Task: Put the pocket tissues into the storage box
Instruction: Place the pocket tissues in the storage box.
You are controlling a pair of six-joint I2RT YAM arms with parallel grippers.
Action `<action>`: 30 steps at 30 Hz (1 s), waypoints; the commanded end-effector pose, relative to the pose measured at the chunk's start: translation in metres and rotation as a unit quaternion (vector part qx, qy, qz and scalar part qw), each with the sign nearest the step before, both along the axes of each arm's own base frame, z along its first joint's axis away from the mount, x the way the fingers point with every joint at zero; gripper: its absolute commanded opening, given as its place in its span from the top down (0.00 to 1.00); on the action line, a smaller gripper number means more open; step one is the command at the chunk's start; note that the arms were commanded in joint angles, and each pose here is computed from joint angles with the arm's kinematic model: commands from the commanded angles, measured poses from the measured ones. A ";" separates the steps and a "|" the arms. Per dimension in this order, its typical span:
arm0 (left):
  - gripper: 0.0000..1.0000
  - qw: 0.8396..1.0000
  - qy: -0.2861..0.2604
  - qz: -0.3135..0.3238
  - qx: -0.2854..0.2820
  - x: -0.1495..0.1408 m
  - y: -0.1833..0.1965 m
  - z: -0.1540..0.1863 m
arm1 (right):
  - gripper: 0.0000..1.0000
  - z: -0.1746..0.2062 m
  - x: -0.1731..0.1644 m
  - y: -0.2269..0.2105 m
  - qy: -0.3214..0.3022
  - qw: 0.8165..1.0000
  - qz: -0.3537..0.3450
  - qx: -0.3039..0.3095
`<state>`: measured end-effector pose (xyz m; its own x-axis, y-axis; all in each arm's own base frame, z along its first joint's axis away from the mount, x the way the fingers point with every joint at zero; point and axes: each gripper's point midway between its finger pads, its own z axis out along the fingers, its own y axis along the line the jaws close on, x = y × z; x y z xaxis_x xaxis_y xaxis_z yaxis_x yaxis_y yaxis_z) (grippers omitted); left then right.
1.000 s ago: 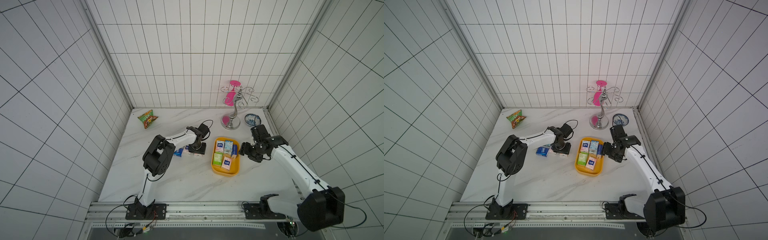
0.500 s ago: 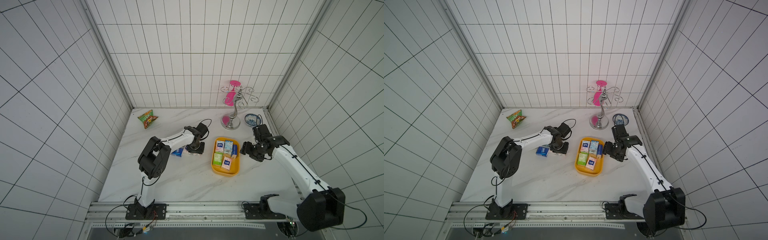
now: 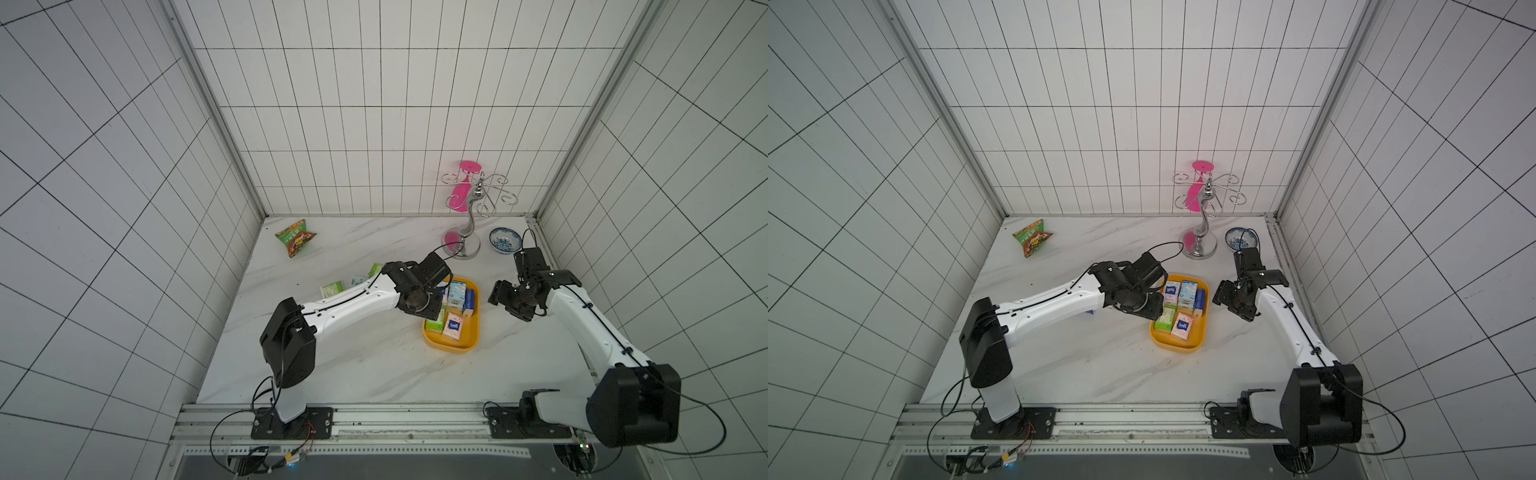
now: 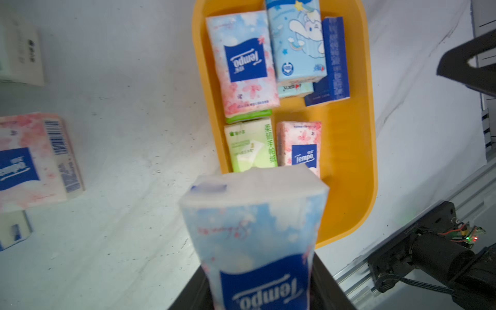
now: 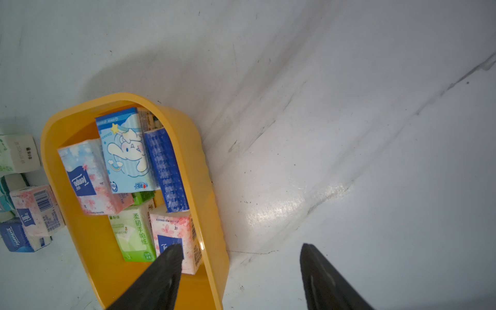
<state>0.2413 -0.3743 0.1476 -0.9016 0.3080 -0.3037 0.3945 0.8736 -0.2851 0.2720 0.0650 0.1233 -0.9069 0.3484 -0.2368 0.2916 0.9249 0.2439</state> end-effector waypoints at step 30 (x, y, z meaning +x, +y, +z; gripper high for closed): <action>0.27 0.999 0.021 -0.014 -0.022 -0.007 -0.080 -0.013 | 0.27 0.006 -0.005 -0.010 -0.024 0.999 -0.024 0.016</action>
<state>0.2234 -0.4527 0.0867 -0.9136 0.3595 -0.1898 0.4017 0.8703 -0.2851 0.2744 0.0552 0.1306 -0.8795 0.3871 -0.2769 0.3141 0.9092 0.2734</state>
